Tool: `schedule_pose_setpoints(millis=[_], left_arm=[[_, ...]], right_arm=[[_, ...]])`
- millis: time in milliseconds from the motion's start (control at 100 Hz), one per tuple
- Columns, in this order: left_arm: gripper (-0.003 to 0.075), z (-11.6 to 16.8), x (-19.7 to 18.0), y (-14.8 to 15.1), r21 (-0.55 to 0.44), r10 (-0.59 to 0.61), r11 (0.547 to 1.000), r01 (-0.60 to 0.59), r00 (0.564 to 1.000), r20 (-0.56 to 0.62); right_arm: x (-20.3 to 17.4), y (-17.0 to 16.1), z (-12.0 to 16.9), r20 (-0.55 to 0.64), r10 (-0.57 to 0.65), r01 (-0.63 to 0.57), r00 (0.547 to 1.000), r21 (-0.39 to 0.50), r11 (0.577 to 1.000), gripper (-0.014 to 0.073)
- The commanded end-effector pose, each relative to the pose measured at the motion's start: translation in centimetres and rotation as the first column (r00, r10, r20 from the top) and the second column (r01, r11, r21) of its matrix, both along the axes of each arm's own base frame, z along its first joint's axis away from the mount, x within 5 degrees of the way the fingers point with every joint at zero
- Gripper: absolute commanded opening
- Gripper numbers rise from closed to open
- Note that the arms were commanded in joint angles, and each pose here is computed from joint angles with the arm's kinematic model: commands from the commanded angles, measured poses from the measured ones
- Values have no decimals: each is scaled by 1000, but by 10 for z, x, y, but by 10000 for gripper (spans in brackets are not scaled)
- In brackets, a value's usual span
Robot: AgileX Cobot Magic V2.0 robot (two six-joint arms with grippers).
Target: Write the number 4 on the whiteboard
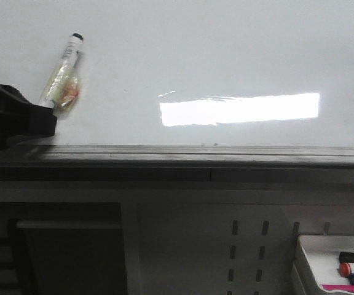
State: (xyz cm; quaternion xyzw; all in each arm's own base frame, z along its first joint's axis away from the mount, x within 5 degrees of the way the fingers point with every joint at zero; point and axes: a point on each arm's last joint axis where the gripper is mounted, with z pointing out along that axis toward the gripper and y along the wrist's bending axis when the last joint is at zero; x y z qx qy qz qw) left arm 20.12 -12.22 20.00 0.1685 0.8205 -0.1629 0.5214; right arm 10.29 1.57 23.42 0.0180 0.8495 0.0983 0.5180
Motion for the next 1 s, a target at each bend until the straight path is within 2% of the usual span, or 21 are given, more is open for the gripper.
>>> schedule_pose_setpoints(millis=[0, 120, 240, 290, 360, 460, 530, 660, 850, 990], left_arm=[[-20, 29, -2, -6, 8, -98, 995, 99, 977, 191], [-20, 43, -14, -10, 138, -260, 964, 227, 916, 306], [-20, 48, -27, -14, 332, -463, 877, 348, 801, 381], [-20, 49, -32, -15, 389, -522, 841, 376, 755, 397], [-20, 49, -40, -16, 439, -584, 801, 407, 692, 423], [-20, 49, -51, -17, 487, -651, 753, 443, 608, 455], [-20, 47, -57, -16, 516, -686, 723, 459, 567, 456], [-20, 46, -58, -16, 516, -687, 722, 461, 566, 456], [-20, 46, -58, -16, 515, -687, 722, 462, 565, 457], [-20, 46, -58, -16, 516, -687, 722, 461, 566, 456]], right_arm=[[9, 10, 22, 56, 95, -93, 994, -24, 995, -64], [18, 36, 45, 82, 297, -291, 951, -78, 954, -64], [20, 66, 72, 142, 493, -475, 859, -141, 869, -24], [20, 80, 80, 147, 561, -541, 814, -158, 826, 39], [22, 94, 90, 144, 614, -593, 776, -167, 788, 174], [29, 107, 97, 130, 641, -620, 757, -167, 766, 384], [36, 113, 98, 114, 642, -622, 759, -168, 765, 444], [46, 125, 100, 94, 644, -630, 759, -144, 763, 418], [48, 151, 108, 96, 705, -689, 702, -155, 708, 395], [56, 164, 106, 90, 718, -700, 690, -168, 694, 395]])
